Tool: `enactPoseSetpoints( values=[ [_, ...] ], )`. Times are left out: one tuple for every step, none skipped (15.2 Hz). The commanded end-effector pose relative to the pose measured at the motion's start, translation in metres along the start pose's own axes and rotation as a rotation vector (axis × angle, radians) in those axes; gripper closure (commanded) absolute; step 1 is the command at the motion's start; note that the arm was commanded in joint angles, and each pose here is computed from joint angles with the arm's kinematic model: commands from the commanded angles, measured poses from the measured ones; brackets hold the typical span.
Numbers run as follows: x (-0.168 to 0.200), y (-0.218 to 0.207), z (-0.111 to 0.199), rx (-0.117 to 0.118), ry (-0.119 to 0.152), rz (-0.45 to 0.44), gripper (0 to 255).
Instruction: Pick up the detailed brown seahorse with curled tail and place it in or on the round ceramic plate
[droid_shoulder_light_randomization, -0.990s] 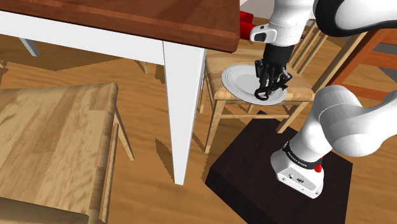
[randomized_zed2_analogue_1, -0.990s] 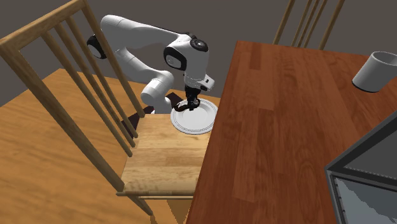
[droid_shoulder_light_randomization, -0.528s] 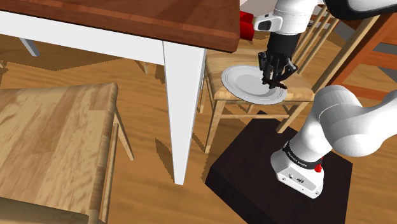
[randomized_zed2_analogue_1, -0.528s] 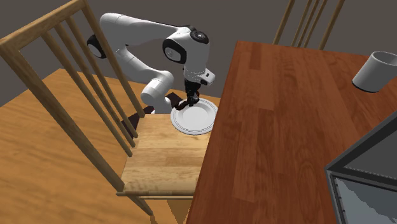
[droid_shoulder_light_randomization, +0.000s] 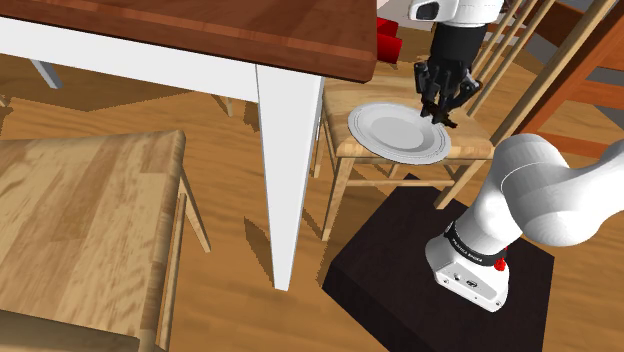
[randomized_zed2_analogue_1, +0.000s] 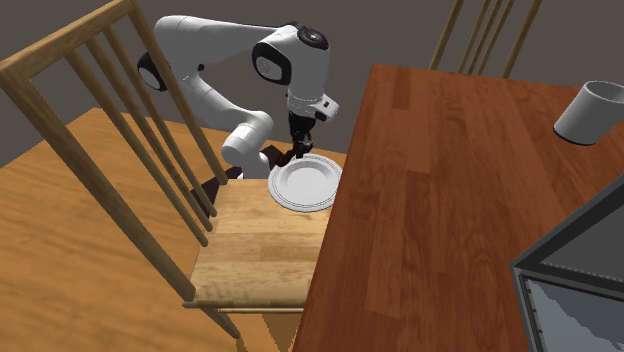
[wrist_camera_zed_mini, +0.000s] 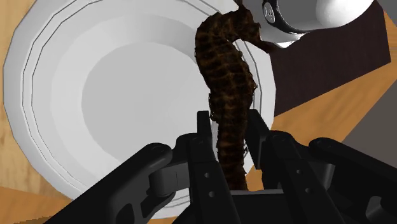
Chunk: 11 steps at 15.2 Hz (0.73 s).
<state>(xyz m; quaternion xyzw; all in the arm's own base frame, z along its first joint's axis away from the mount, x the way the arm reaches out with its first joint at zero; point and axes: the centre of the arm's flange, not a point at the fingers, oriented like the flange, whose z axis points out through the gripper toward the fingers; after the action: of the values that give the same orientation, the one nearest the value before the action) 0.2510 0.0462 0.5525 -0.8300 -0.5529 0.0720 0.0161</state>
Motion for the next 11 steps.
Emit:
enactPoseSetpoints(
  values=[
    [0.004, 0.012, -0.005, 0.000, 0.000, 0.000, 255],
    [0.007, 0.025, -0.007, 0.000, 0.000, 0.000, 255],
    [0.011, 0.038, -0.009, 0.000, 0.000, 0.000, 255],
    [0.014, 0.050, -0.011, 0.000, 0.000, 0.000, 255],
    [0.020, 0.072, -0.014, 0.000, 0.000, 0.000, 255],
    [0.021, 0.072, -0.009, 0.000, 0.000, 0.000, 255],
    [0.021, 0.073, -0.004, 0.000, 0.000, 0.000, 255],
    [0.022, 0.073, 0.001, 0.000, 0.000, 0.000, 255],
    [0.022, 0.074, 0.007, 0.000, 0.000, 0.000, 255],
    [0.023, 0.075, 0.012, 0.000, 0.000, 0.000, 255],
    [0.023, 0.075, 0.017, 0.000, 0.000, 0.000, 255]
  ],
)
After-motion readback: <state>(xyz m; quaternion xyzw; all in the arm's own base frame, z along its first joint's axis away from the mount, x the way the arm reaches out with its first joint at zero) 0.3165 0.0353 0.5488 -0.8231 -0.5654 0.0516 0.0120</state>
